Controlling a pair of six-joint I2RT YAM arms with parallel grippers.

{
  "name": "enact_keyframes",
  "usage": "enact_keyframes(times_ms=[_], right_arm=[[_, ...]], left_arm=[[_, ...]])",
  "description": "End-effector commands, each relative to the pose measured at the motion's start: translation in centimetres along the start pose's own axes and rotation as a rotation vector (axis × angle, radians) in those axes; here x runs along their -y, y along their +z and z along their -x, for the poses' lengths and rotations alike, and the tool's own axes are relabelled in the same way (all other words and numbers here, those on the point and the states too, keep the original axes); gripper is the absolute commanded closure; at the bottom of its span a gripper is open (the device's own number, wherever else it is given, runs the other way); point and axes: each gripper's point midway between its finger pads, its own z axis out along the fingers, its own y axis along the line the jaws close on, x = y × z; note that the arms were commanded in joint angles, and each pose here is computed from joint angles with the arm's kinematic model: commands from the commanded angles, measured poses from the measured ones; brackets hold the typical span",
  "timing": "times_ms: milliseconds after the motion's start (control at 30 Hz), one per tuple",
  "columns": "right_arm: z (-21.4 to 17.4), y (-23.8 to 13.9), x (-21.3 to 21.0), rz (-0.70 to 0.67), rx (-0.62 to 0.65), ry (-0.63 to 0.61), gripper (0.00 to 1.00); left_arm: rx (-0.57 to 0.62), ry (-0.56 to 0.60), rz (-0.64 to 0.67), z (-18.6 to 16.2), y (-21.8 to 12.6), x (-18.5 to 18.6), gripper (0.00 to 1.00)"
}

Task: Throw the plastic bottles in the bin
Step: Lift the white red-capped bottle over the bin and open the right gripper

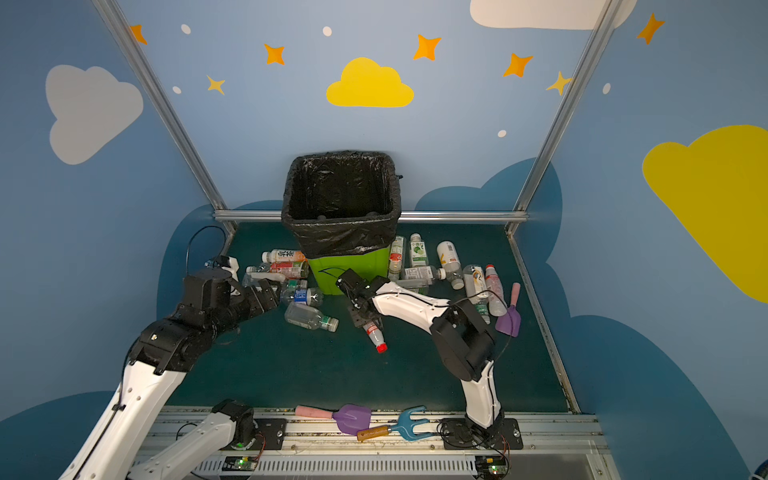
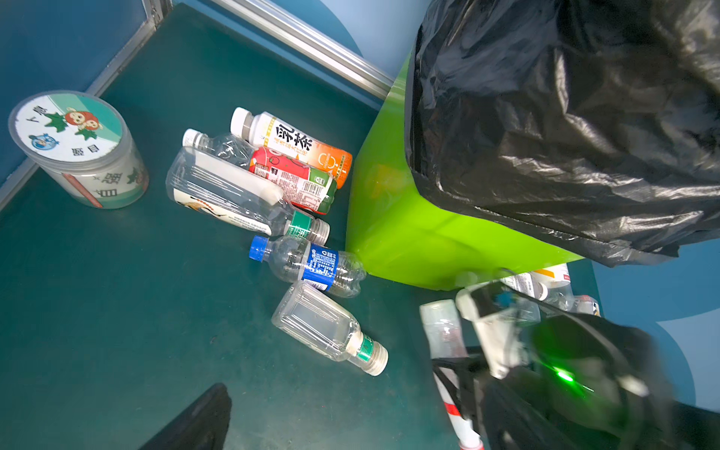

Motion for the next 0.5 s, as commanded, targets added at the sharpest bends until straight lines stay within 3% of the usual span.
enact_keyframes(times_ms=[0, 167, 300, 467], right_arm=[[1.4, -6.2, 0.8, 0.035, 0.148, 0.094, 0.53], [3.5, -16.8, 3.8, 0.094, 0.491, 0.251, 0.51], [5.3, -27.9, 6.9, 0.171, 0.918, 0.318, 0.52], [4.8, -41.1, 10.2, 0.232, 1.401, 0.320, 0.52]], left_arm=[[0.009, 0.012, -0.028, 0.7, 0.3, 0.8, 0.00], [0.019, 0.030, -0.040, 1.8, 0.8, 1.7, 0.00], [0.020, 0.052, -0.038, 2.6, 1.3, 2.2, 0.00], [0.042, 0.059, -0.038, 3.7, 1.3, 2.5, 0.00]])
